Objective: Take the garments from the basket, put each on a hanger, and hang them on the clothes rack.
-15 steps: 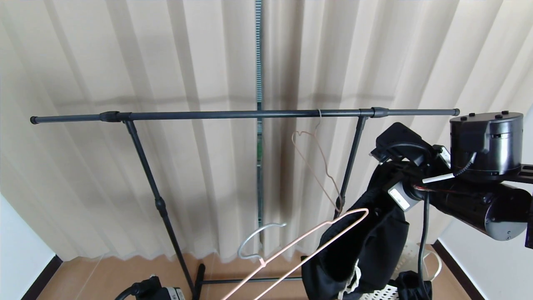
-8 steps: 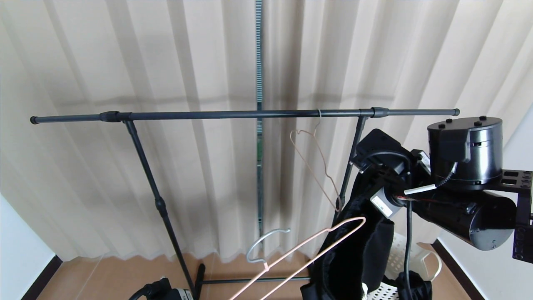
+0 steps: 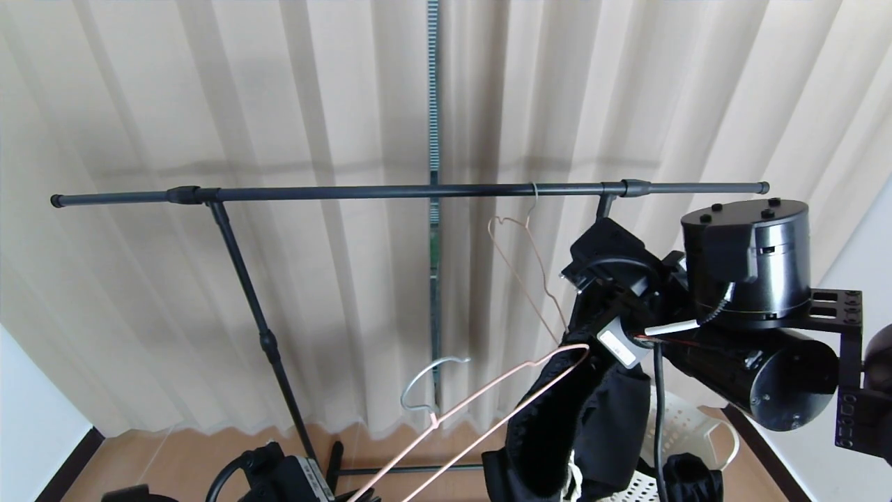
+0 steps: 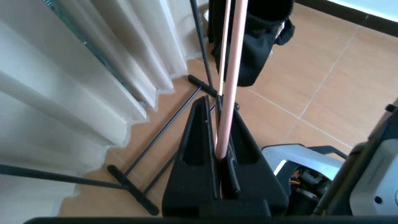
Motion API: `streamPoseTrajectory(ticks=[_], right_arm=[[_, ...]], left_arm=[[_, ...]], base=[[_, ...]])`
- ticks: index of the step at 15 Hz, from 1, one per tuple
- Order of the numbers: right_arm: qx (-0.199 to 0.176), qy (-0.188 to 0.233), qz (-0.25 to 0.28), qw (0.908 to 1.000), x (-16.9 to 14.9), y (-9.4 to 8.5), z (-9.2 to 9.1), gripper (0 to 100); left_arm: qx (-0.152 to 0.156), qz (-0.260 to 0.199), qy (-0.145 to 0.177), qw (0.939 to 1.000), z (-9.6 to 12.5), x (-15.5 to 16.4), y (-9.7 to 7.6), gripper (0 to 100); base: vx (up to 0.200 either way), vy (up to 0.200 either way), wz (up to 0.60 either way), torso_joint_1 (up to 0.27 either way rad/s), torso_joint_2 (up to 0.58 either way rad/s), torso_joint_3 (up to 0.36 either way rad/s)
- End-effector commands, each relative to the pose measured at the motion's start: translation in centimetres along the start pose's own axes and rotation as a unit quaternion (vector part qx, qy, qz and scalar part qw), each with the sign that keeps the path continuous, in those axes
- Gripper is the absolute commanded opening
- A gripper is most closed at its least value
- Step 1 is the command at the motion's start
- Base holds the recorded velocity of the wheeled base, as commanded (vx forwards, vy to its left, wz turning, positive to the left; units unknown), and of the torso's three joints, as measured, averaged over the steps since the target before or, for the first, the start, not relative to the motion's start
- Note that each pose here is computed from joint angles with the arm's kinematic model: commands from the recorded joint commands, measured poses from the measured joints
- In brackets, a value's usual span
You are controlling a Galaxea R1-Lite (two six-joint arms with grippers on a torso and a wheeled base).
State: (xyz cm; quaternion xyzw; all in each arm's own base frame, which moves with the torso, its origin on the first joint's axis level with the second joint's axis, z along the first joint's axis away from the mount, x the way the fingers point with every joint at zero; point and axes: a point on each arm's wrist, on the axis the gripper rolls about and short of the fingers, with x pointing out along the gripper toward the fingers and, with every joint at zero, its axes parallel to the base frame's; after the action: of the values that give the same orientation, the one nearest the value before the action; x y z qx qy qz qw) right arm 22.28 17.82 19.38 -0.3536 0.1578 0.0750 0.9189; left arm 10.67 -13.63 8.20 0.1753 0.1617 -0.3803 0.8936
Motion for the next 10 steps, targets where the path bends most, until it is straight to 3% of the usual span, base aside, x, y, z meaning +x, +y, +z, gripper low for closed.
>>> streamPoseTrajectory(ticks=[1,10], right_arm=[[-0.007,0.009,0.001,0.9999,1.0,1.3,0.4,0],[-0.006,-0.021,0.030,0.9993,0.2,4.1,2.4,0]], left_arm=[[-0.003,0.007,0.003,1.0000,0.1,0.4,0.2,0],[-0.008,0.018,0.007,0.9998,0.0,0.7,0.6,0]], base=[[0.000,0.000,0.00,0.000,0.00,0.000],[0.000,0.000,0.00,0.000,0.00,0.000]])
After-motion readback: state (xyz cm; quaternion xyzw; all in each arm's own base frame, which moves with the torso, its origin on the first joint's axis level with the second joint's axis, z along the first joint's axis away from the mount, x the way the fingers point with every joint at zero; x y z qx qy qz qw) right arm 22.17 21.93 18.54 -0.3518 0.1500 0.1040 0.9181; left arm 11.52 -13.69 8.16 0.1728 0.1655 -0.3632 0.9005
